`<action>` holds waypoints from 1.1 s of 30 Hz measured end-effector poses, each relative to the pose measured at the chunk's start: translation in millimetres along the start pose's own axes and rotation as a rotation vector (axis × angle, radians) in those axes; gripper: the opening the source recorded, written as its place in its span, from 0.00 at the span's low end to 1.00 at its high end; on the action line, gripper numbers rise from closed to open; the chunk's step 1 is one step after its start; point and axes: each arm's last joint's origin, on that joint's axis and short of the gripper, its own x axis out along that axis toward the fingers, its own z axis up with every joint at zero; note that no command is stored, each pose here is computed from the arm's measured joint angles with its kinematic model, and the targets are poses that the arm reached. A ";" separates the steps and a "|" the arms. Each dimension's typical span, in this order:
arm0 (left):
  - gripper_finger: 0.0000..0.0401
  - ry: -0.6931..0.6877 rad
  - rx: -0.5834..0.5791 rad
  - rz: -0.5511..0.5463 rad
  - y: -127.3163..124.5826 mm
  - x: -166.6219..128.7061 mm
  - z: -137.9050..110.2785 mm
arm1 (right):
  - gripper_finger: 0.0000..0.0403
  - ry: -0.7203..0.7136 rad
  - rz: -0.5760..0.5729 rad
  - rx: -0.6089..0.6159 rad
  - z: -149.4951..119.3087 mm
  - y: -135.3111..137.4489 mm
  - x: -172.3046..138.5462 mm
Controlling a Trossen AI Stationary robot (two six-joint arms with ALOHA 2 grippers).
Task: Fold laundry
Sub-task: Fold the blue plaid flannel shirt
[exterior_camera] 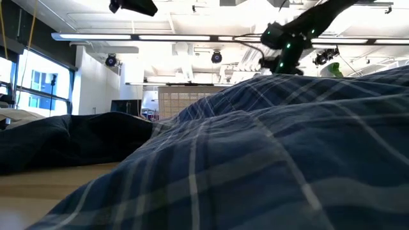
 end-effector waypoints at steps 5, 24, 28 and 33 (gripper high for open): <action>0.20 0.022 -0.011 -0.030 -3.3 5.8 -1.2 | 0.46 -0.011 0.215 0.106 0.6 -4.8 -27.9; 0.20 0.116 0.230 -0.392 -57.2 15.9 -15.9 | 0.39 0.013 0.961 0.015 -121.0 72.3 -186.5; 0.20 0.132 0.421 -0.516 -93.7 11.9 -29.7 | 0.37 0.045 1.079 -0.104 -141.9 85.6 -212.7; 0.20 0.162 0.524 -0.764 -154.7 10.8 -55.2 | 0.36 0.042 1.222 -0.334 -168.5 111.0 -241.9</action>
